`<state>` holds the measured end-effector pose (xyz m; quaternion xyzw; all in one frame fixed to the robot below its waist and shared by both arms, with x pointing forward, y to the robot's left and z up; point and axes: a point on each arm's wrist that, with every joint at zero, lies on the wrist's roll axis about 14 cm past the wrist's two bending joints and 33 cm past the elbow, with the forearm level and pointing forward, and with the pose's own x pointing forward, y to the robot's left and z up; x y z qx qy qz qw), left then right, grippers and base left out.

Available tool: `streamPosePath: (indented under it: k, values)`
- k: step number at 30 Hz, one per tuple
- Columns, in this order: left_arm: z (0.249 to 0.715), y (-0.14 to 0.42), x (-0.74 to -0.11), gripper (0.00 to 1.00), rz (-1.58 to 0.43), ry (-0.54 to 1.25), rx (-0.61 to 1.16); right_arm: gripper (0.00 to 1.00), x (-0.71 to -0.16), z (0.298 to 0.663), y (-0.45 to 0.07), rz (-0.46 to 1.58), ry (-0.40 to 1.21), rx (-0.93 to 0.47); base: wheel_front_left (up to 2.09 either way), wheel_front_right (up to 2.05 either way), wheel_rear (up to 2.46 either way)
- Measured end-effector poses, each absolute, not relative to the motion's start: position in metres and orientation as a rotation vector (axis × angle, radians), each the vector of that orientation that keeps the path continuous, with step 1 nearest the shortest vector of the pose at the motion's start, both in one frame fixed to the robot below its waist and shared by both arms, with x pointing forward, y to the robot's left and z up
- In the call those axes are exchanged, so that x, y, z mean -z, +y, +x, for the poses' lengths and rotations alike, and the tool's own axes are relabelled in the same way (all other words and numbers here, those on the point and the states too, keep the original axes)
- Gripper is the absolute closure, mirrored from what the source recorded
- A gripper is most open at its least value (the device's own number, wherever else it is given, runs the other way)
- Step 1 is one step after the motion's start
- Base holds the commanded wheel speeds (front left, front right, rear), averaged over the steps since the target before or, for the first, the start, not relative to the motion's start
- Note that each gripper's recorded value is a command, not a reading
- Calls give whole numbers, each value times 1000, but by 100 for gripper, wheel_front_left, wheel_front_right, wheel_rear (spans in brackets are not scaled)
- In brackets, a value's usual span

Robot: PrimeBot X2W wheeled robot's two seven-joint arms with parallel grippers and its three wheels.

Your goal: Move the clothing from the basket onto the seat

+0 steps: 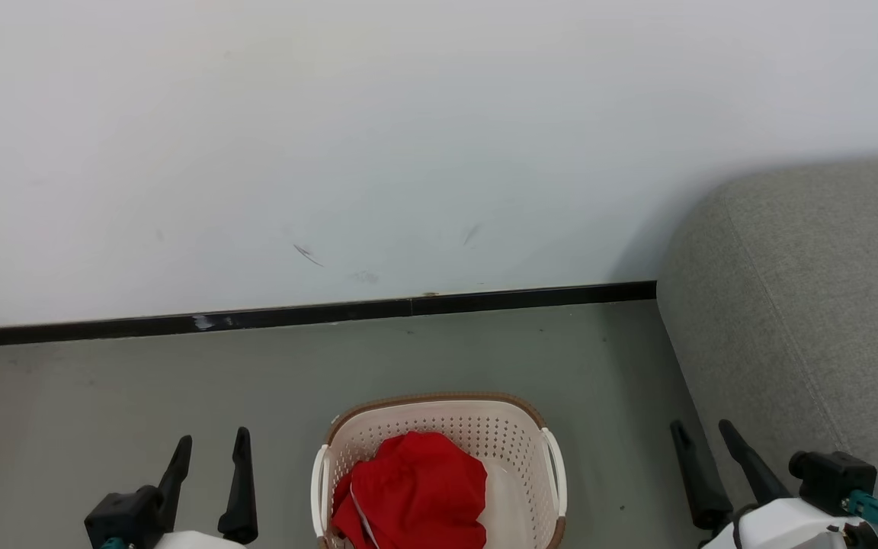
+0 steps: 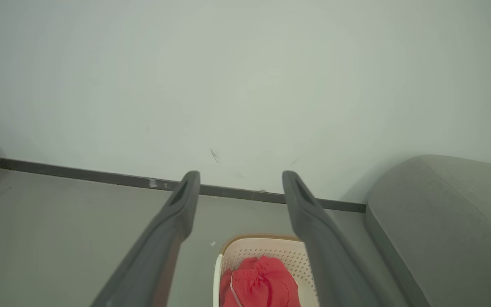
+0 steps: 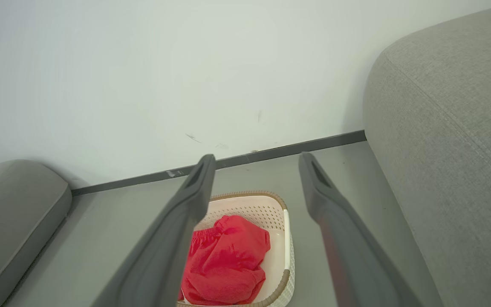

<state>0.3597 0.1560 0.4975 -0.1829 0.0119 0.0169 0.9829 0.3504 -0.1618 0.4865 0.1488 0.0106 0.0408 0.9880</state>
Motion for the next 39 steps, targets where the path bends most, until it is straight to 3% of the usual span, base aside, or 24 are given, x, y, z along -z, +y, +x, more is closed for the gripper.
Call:
streamPosePath:
  k: [21, 39]
  values:
    - [355, 154, -507, 0, -110, -65, -30, 0, -498, 348, -141, 20, -48, -179, 0, 0, 0]
    - [356, 158, -503, 0, -109, -50, -42, 0, -497, 348, -141, 22, -44, -178, 0, 0, 0]
